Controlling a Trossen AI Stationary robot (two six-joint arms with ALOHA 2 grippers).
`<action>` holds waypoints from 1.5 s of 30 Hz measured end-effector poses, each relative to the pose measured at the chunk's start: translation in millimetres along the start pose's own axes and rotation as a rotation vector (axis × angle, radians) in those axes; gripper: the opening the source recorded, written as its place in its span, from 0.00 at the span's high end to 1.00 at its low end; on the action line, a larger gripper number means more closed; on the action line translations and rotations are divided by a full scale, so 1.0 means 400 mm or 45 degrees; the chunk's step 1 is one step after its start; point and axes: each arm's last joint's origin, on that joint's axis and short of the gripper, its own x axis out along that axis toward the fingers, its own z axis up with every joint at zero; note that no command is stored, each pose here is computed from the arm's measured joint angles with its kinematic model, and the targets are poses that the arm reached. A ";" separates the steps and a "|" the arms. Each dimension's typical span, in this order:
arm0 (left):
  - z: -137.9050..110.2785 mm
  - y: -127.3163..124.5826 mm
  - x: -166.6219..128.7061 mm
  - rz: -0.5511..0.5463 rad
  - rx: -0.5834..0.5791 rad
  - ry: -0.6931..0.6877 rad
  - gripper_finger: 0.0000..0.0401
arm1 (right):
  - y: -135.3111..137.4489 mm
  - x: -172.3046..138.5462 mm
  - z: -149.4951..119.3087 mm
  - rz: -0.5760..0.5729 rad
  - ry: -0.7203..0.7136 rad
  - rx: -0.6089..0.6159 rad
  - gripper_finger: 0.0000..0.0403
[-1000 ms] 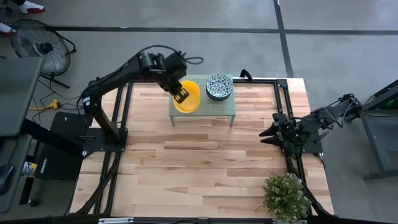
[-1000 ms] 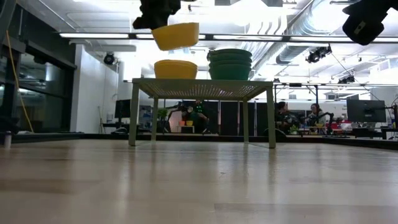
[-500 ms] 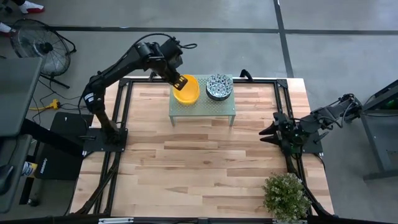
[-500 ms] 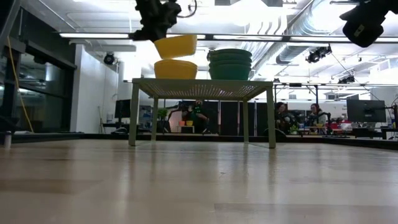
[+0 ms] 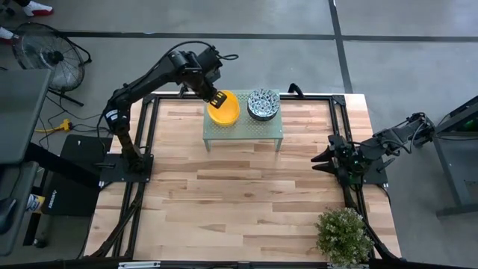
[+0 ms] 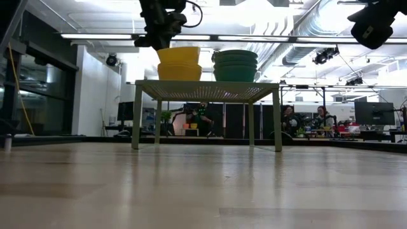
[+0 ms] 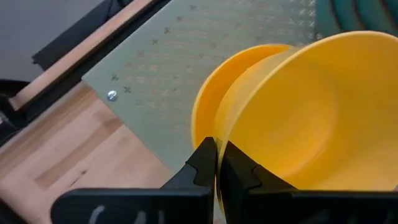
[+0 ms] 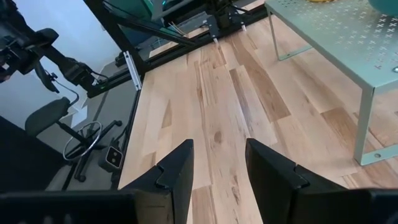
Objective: Pick & Place Mini bowls
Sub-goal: Stack the yellow bowl on the stacked yellow bowls on the shelf
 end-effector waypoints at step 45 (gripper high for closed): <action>0.027 -0.011 0.054 -0.040 0.121 0.006 0.66 | 0.000 0.000 0.000 0.001 0.003 0.038 0.67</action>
